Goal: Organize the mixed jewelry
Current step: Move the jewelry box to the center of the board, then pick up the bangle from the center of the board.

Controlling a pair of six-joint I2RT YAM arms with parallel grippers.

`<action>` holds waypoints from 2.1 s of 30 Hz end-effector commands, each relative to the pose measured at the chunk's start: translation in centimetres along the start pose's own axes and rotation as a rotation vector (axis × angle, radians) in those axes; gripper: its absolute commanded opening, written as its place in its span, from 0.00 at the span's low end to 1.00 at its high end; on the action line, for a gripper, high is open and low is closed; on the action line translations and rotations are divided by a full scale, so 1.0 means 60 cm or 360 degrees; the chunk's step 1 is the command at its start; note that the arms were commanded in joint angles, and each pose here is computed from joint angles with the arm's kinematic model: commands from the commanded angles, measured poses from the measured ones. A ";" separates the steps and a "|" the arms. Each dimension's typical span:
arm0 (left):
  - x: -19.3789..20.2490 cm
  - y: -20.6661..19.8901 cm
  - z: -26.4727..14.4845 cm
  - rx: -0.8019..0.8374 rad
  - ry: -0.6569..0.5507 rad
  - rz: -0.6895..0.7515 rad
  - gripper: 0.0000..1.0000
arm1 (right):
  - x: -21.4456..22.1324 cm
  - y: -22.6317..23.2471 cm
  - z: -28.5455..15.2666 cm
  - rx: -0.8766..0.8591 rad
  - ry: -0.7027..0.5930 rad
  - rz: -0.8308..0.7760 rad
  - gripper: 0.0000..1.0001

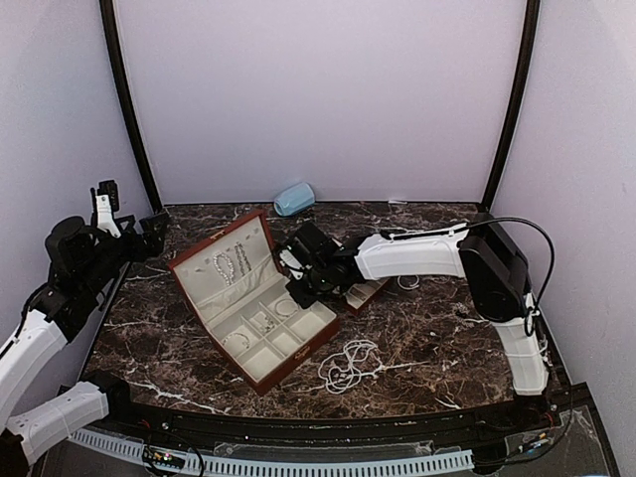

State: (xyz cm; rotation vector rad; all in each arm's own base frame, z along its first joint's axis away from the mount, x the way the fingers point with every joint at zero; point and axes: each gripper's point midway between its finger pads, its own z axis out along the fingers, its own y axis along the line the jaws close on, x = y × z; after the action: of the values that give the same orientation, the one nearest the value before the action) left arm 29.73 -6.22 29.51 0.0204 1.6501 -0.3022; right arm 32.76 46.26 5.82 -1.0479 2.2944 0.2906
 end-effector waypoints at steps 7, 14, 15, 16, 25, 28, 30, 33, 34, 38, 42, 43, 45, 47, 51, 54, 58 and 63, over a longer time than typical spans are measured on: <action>-0.054 0.006 -0.027 -0.0066 -0.0149 0.0009 0.99 | -0.009 0.079 -0.026 -0.0167 -0.0127 -0.0418 0.04; -0.076 0.004 -0.024 -0.0085 -0.0130 0.0035 0.99 | -0.042 0.088 -0.049 -0.0191 -0.0222 -0.0407 0.25; -0.075 0.005 -0.023 -0.0089 -0.0130 0.0036 0.99 | -0.052 0.086 -0.057 -0.0183 -0.0248 -0.0388 0.32; -0.074 0.006 -0.022 -0.0093 -0.0130 0.0037 0.99 | -0.063 0.083 -0.068 -0.0175 -0.0278 -0.0366 0.40; -0.071 0.010 0.011 -0.0128 -0.0016 0.0000 0.99 | -0.105 -0.028 -0.202 0.0005 -0.0433 0.0113 0.69; -0.065 0.023 0.034 -0.0152 0.0045 -0.0030 0.99 | -0.054 -0.114 -0.214 0.0180 -0.0313 0.0394 0.67; -0.059 0.035 0.045 -0.0141 0.0075 -0.0084 0.99 | -0.010 -0.172 -0.224 0.0310 -0.0216 0.0579 0.65; -0.050 0.061 0.054 -0.0119 0.0108 -0.0188 0.99 | 0.070 -0.248 -0.232 0.0522 -0.0053 0.0818 0.60; -0.044 0.065 0.058 -0.0120 0.0122 -0.0192 0.99 | 0.097 -0.268 -0.234 0.0581 -0.0004 0.0888 0.59; -0.031 0.080 0.059 -0.0176 0.0117 -0.0104 0.99 | 0.179 -0.327 -0.235 0.0714 0.0137 0.1108 0.55; -0.026 0.085 0.053 -0.0203 0.0111 -0.0074 0.99 | 0.238 -0.382 -0.224 0.0834 0.0238 0.1253 0.50; -0.023 0.085 0.051 -0.0206 0.0112 -0.0073 0.99 | 0.246 -0.390 -0.218 0.0846 0.0259 0.1264 0.48; -0.022 0.089 0.049 -0.0228 0.0107 -0.0071 0.99 | 0.251 -0.405 -0.205 0.0857 0.0284 0.1266 0.45; -0.021 0.095 0.046 -0.0259 0.0105 -0.0065 0.99 | 0.242 -0.417 -0.189 0.0859 0.0300 0.1243 0.44; -0.019 0.096 0.046 -0.0266 0.0110 -0.0066 0.99 | 0.230 -0.431 -0.161 0.0878 0.0347 0.1180 0.40; -0.019 0.095 0.047 -0.0261 0.0111 -0.0068 0.99 | 0.238 -0.446 -0.151 0.0960 0.0394 0.1148 0.35; -0.022 0.098 0.044 -0.0278 0.0098 -0.0063 0.99 | 0.258 -0.454 -0.136 0.0966 0.0441 0.1190 0.33; -0.025 0.096 0.044 -0.0269 0.0093 -0.0065 0.99 | 0.263 -0.445 -0.115 0.0890 0.0459 0.1214 0.29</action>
State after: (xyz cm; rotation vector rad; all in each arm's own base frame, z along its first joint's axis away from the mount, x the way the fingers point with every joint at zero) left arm 33.80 -1.26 28.97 -0.1393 1.7680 -0.2111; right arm 41.10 15.58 3.54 0.0796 2.7025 -0.2502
